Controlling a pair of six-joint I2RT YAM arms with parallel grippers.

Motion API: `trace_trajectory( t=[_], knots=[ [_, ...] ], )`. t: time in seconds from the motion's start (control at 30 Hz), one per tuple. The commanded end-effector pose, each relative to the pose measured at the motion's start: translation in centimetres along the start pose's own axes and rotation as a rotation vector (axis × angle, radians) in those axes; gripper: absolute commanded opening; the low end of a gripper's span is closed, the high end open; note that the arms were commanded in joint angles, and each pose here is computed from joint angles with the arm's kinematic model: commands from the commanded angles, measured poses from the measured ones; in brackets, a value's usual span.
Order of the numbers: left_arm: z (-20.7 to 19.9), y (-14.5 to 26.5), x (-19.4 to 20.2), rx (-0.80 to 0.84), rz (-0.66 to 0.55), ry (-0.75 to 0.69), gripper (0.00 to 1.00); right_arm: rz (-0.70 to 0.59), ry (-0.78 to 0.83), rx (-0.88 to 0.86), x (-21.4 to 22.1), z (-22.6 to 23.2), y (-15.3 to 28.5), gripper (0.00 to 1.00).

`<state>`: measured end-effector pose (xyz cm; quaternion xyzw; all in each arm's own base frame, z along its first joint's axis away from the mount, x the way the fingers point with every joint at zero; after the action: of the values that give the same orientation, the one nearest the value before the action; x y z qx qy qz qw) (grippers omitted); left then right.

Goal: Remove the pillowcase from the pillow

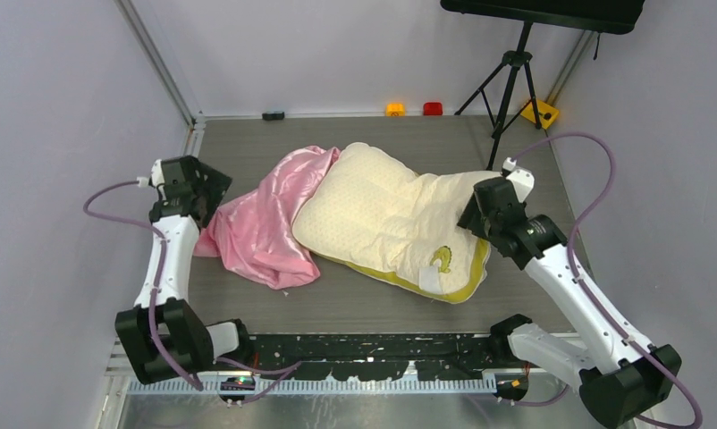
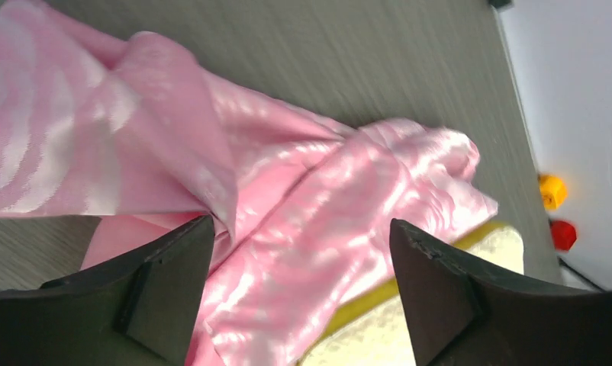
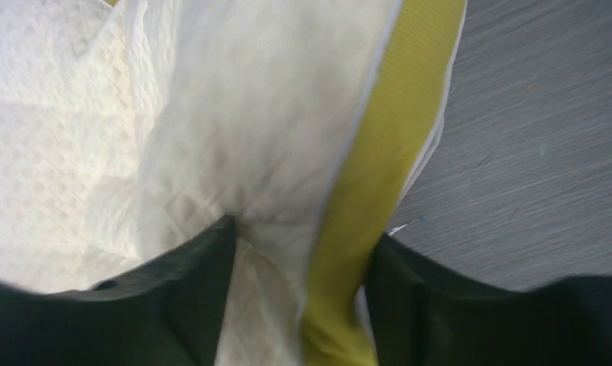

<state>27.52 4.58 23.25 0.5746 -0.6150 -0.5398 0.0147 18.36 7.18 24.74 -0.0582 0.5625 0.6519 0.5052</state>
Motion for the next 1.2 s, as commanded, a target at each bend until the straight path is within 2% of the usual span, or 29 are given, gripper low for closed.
trace_trajectory(
  t=[0.0,0.07,0.27,0.37,0.5,0.57,0.63,0.73,0.9,0.97,1.17],
  knots=[
    [-2.4,4.2,-0.4,0.022,-0.11,-0.225,0.9,-0.077,0.023,-0.072,-2.2,0.8,2.2,0.8],
    [-3.4,4.8,0.5,0.049,-0.111,-0.295,0.91,-0.08,0.03,-0.105,-2.4,0.8,2.8,0.84],
    [-4.9,5.5,3.3,0.058,-0.011,-0.511,0.92,0.007,0.09,-0.29,-2.6,1.9,4.8,0.87],
    [-5.4,6.0,4.7,0.078,0.039,-0.63,0.85,0.019,0.098,-0.268,-3.2,2.2,5.4,0.87],
    [-5.8,6.1,7.1,0.079,0.111,-0.748,0.85,-0.085,0.102,-0.195,-4.8,2.1,6.4,0.88],
    [-5.6,5.8,8.3,0.065,0.145,-0.789,0.87,-0.142,0.089,-0.205,-5.7,2.2,7.2,0.88],
    [-5.3,5.3,9.2,0.057,0.181,-0.803,0.89,-0.134,0.087,-0.244,-5.9,2.7,7.5,0.88],
    [-5.0,4.2,10.5,0.072,0.237,-0.806,0.91,0.002,0.106,-0.3,-4.9,4.3,6.5,0.88],
    [-5.1,2.3,12.3,0.093,0.327,-0.803,0.93,0.384,0.19,-0.335,-0.2,7.3,2.3,0.89],
    [-5.1,1.5,12.8,0.09,0.365,-0.818,0.94,0.434,0.293,-0.32,2.1,8.5,1.6,0.89],
    [-4.4,-0.5,14.3,0.045,0.419,-0.816,0.94,0.404,0.614,-0.27,7.7,11.4,1.5,0.89]
  ],
)
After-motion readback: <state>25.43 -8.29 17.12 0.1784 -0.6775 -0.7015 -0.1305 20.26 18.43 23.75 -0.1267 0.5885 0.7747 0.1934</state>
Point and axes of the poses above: each gripper's point midway between its finger pads, its own y axis back along the fingers, its own z axis along the line the jaws close on, x = y × z, the point moved 10 cm from there along y, back along the fingers, and after that the axes turned 13 degrees about -y, right-handed, at the moved point
